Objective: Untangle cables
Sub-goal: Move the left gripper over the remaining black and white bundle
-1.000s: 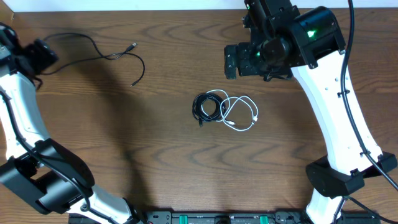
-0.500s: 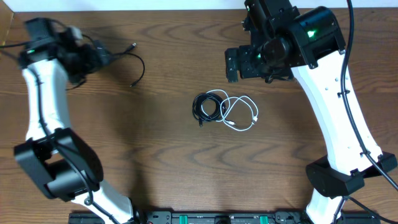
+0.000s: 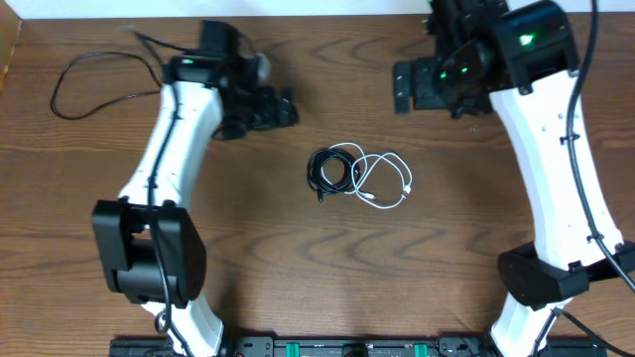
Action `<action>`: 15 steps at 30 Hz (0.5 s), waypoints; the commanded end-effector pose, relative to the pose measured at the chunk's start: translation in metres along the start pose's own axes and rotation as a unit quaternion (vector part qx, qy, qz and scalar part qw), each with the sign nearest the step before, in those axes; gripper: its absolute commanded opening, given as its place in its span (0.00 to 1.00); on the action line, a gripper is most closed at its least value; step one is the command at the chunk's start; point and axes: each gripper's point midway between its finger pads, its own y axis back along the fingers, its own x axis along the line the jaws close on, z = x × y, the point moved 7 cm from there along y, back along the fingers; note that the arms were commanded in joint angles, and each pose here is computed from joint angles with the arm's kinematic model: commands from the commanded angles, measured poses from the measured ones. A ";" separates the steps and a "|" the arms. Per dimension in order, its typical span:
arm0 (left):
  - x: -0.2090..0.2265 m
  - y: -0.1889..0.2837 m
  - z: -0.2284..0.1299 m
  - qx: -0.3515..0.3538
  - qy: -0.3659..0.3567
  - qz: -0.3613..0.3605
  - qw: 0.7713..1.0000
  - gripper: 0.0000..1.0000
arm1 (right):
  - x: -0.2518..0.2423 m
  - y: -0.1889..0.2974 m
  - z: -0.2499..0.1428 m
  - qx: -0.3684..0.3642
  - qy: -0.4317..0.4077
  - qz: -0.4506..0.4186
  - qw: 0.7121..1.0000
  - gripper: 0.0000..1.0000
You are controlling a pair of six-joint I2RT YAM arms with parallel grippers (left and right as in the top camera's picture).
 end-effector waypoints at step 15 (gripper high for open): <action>-0.065 -0.056 -0.080 0.104 -0.034 0.089 0.990 0.98 | -0.032 -0.084 -0.008 0.089 -0.029 -0.064 0.994 0.99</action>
